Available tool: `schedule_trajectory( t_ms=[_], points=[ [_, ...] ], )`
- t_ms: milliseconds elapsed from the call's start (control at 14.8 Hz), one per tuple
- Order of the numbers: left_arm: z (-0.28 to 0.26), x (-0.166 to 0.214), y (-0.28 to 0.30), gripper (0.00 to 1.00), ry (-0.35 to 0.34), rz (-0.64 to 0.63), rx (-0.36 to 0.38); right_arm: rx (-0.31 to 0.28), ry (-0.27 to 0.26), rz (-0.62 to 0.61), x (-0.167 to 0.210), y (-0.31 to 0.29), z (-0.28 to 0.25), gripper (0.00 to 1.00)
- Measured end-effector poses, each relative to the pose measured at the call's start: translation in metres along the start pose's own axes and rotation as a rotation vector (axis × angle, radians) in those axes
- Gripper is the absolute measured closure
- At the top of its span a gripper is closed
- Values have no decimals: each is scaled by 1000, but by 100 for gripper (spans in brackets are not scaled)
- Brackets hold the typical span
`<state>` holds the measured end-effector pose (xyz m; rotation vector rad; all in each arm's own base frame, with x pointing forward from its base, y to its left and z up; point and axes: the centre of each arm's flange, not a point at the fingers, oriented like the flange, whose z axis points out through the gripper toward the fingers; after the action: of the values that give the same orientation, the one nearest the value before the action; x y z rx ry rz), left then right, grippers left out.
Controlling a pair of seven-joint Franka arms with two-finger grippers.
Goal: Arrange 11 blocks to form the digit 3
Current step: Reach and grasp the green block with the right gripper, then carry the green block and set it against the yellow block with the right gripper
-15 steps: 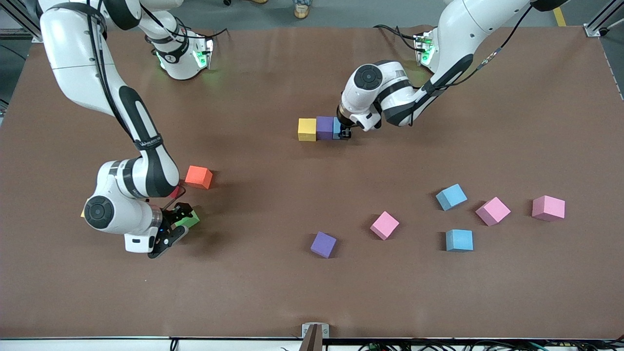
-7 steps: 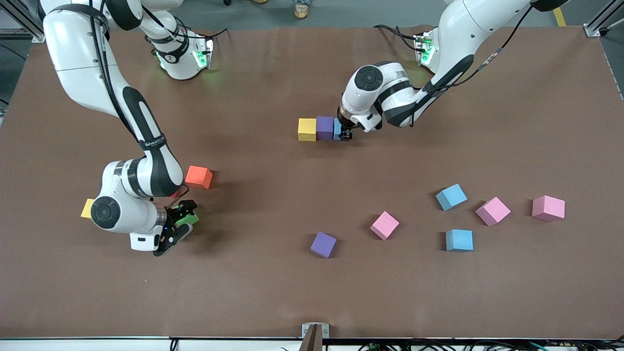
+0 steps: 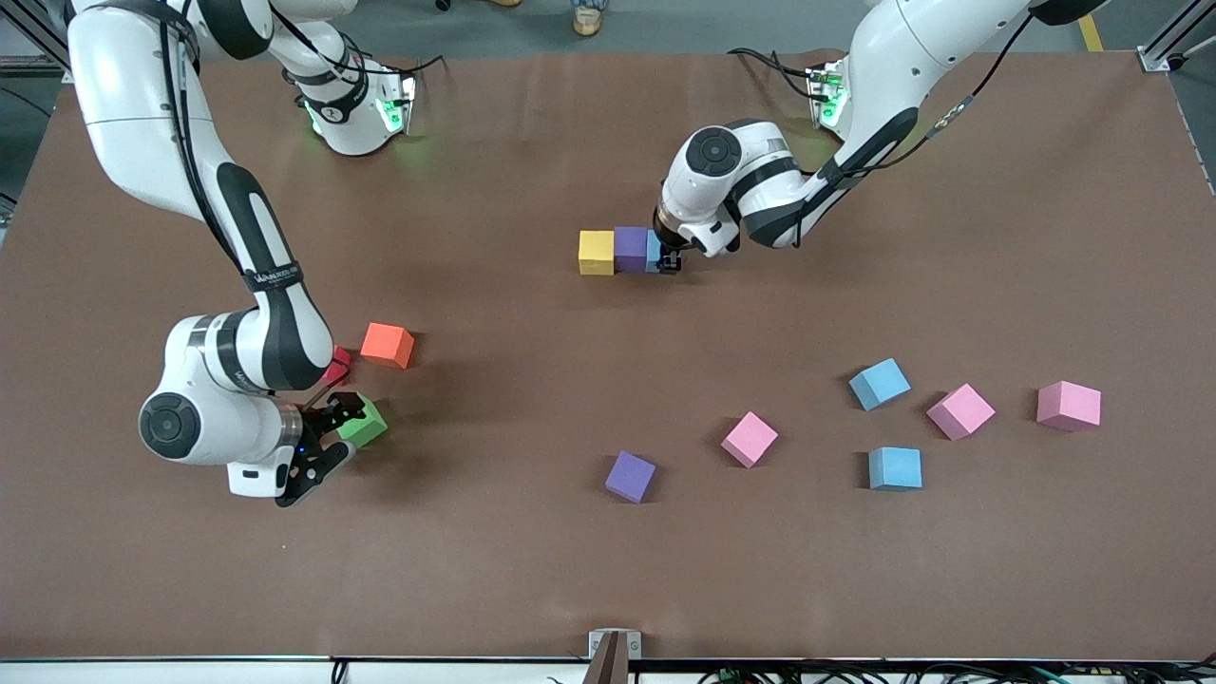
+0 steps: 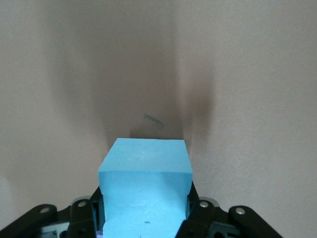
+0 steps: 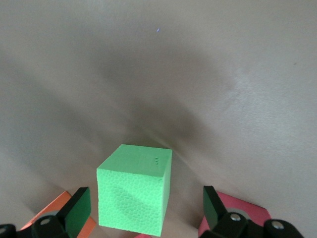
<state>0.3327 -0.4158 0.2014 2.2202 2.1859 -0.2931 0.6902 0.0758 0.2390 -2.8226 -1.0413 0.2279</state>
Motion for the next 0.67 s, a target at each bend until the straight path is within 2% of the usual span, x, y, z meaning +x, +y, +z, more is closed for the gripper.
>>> schedule_trajectory(
  t_ms=[404,539,674],
  points=[
    [2,0,1,40,0,-4,2,10,-24,-17,-4,-18,42,0],
    [4,-1,1,27,4,-2,1,7,-23,-19,-4,-21,47,0],
    [4,3,7,5,14,-12,-1,-7,-5,-19,-2,-19,45,4]
  ],
)
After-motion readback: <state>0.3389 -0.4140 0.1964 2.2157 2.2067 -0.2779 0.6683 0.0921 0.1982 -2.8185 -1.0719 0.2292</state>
